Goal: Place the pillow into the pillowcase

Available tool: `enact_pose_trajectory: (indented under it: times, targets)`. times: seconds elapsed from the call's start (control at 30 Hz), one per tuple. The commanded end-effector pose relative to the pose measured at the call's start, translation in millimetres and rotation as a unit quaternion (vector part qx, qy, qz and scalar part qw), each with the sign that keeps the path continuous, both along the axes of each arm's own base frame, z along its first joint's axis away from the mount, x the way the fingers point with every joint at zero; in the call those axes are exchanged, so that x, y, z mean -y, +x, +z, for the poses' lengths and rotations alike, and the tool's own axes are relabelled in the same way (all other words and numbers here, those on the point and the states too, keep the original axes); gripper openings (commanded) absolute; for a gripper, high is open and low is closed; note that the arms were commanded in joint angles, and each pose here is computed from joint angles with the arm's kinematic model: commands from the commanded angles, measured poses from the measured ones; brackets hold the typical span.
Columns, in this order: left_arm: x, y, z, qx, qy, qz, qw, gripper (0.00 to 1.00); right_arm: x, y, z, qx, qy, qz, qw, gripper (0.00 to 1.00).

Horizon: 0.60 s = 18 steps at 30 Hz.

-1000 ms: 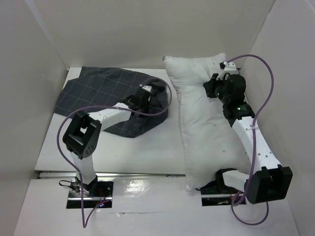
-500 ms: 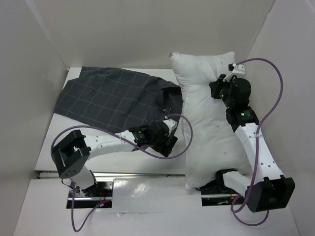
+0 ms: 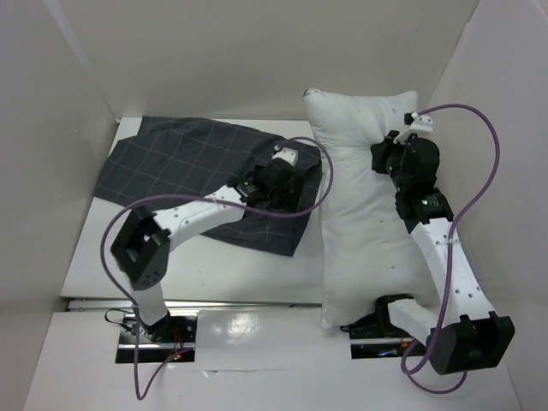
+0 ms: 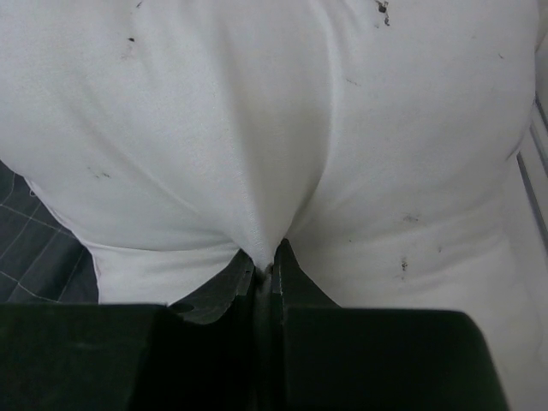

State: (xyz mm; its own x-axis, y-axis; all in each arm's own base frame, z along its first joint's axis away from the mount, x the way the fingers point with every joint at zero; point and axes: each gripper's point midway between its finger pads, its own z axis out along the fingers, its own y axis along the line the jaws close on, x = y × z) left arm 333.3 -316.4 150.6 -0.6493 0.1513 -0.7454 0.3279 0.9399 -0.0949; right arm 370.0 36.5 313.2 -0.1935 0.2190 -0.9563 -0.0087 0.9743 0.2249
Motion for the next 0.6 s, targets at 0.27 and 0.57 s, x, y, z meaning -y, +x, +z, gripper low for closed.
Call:
enact_pose_trajectory:
  times: [0.27,0.57]
  targets:
    - [-1.8,105.2,-41.2,-0.027,-0.001,0.035,0.999,0.98,0.8,-20.4,23.9,0.032,0.024,0.001,0.999,0.0]
    - [26.4,112.7,-34.8,-0.005,-0.053,-0.014,0.998,0.98,2.2,-22.8,6.7,0.006,0.028,-0.001,1.0,0.0]
